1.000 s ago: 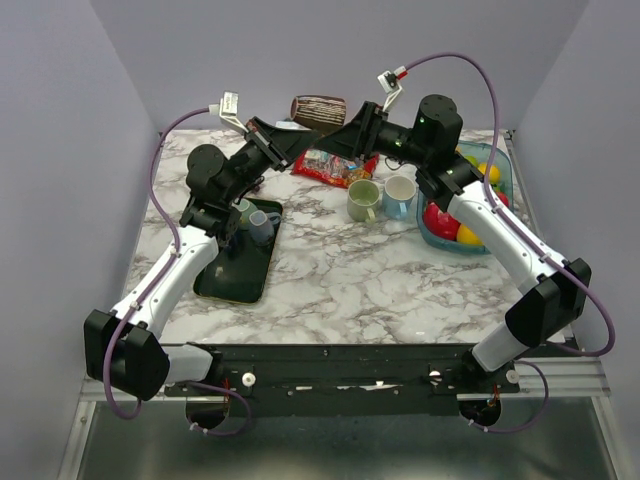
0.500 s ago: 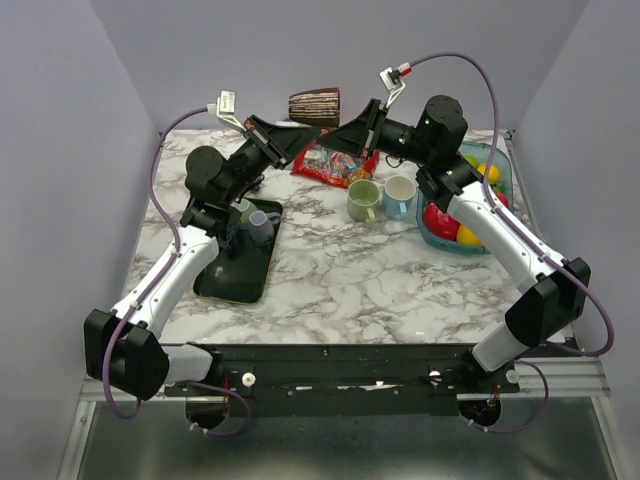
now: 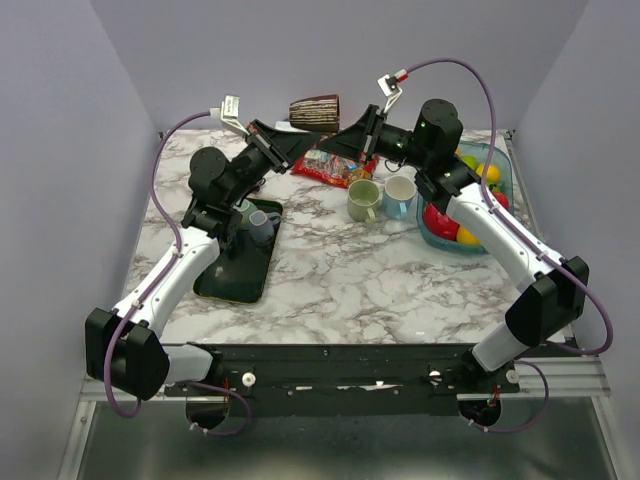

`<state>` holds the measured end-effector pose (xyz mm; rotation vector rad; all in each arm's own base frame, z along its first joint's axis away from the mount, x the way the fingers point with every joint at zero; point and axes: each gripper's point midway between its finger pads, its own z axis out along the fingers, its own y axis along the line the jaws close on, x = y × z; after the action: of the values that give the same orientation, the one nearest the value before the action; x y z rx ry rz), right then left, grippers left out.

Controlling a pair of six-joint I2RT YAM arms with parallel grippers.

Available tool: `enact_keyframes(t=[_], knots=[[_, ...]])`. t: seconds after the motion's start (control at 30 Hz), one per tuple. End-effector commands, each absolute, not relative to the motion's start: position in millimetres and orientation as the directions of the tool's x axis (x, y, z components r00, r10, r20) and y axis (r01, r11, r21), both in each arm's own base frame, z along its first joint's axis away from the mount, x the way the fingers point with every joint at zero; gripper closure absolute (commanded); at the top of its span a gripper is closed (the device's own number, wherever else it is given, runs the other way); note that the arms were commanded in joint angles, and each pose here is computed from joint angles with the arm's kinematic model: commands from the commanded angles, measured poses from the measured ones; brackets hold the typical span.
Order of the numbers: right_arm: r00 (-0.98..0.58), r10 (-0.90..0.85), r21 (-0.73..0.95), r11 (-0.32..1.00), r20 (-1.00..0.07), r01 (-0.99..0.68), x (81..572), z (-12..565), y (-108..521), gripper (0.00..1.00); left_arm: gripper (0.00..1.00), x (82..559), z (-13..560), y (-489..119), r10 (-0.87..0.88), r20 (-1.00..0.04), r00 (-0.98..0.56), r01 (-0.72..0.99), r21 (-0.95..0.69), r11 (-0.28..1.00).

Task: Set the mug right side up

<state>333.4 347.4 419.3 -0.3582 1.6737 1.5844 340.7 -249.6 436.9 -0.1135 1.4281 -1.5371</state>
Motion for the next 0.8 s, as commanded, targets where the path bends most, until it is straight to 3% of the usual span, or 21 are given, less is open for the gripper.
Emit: enact_keyframes(t=[0.0,0.17,0.37,0.67,0.77], knots=[[-0.585,0.340,0.673,0.276,-0.736,-0.687,344.6,417.6,338.1,0.99,0.68,331.9,419.6,-256.7,-0.628,-0.583,-0.515,0.587,-0.774,0.237],[-0.597,0.317,0.673,0.423,-0.737,-0.606,361.5,387.1,328.2,0.99,0.32,335.7,391.6,-245.9,-0.509,-0.711,-0.486,0.579,-0.698,0.422],[-0.606,0.269,0.627,0.586,-0.748,-0.513,381.6,342.9,314.8,0.99,0.07,334.7,332.8,-206.9,-0.435,-0.746,-0.504,0.414,-0.651,0.637],[-0.607,0.050,0.387,0.811,-0.793,-0.438,385.9,260.4,309.8,0.99,0.03,334.6,285.3,-139.8,-0.432,-0.771,-0.467,0.123,-0.541,0.832],[-0.651,-0.011,0.326,0.859,-0.759,-0.395,382.3,225.6,310.8,0.99,0.02,335.7,276.1,-120.5,-0.423,-0.780,-0.461,0.024,-0.487,0.873]])
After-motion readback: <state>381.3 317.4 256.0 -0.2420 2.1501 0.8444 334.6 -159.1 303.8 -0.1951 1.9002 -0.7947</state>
